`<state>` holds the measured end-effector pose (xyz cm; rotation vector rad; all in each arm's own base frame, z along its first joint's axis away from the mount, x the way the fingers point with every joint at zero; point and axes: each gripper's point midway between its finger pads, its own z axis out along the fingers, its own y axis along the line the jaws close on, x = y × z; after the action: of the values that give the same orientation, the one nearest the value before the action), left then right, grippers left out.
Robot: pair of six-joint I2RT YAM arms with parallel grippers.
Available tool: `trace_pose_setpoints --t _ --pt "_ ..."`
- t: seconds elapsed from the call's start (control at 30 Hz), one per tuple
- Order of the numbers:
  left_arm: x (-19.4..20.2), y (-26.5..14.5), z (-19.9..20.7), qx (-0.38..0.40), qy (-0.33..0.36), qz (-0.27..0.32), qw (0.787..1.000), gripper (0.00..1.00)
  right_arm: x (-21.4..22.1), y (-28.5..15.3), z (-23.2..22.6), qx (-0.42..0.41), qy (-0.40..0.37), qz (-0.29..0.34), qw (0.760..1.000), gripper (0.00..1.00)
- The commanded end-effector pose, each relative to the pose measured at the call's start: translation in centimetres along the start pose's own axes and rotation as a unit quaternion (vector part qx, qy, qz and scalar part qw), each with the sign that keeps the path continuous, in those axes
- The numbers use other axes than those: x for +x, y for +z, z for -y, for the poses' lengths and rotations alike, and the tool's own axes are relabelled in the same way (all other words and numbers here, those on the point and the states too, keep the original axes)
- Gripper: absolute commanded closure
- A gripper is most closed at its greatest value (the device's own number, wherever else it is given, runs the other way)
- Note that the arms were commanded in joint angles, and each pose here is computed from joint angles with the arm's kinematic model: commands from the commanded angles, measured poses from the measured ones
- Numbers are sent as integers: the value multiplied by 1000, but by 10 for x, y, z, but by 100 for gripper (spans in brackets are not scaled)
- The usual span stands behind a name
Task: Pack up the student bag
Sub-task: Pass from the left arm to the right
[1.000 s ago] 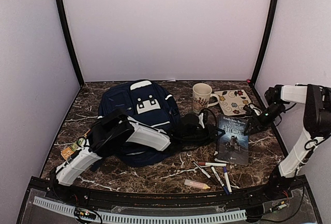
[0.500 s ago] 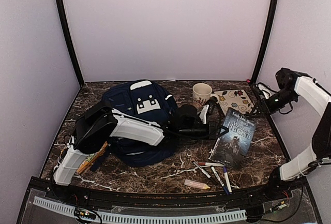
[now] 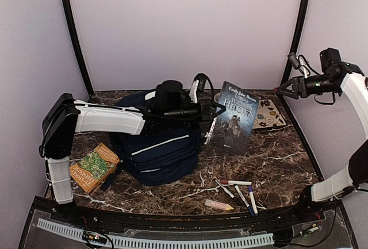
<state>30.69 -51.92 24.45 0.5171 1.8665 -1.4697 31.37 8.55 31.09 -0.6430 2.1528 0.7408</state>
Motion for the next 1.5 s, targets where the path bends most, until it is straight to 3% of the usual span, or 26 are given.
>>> trace_pose_setpoints --t 0.0,0.2,0.33,0.77,1.03,1.47 --pt "-96 -63 55 8 69 120 990 100 -26 12 -9 -70 7 73 995 37" --pt "-119 -116 46 -9 56 185 981 100 -27 55 -27 -133 8 79 988 35" --pt "-128 -150 51 19 38 230 972 100 -31 86 -57 -183 4 65 981 32" --pt "-143 -212 73 73 47 312 946 100 -38 154 -126 -273 -33 28 961 26" --pt "-146 -236 65 92 22 353 931 100 -41 174 -158 -341 -9 9 940 25" --pt "-145 -248 56 94 16 366 926 100 -34 175 -212 -454 0 -13 891 26"
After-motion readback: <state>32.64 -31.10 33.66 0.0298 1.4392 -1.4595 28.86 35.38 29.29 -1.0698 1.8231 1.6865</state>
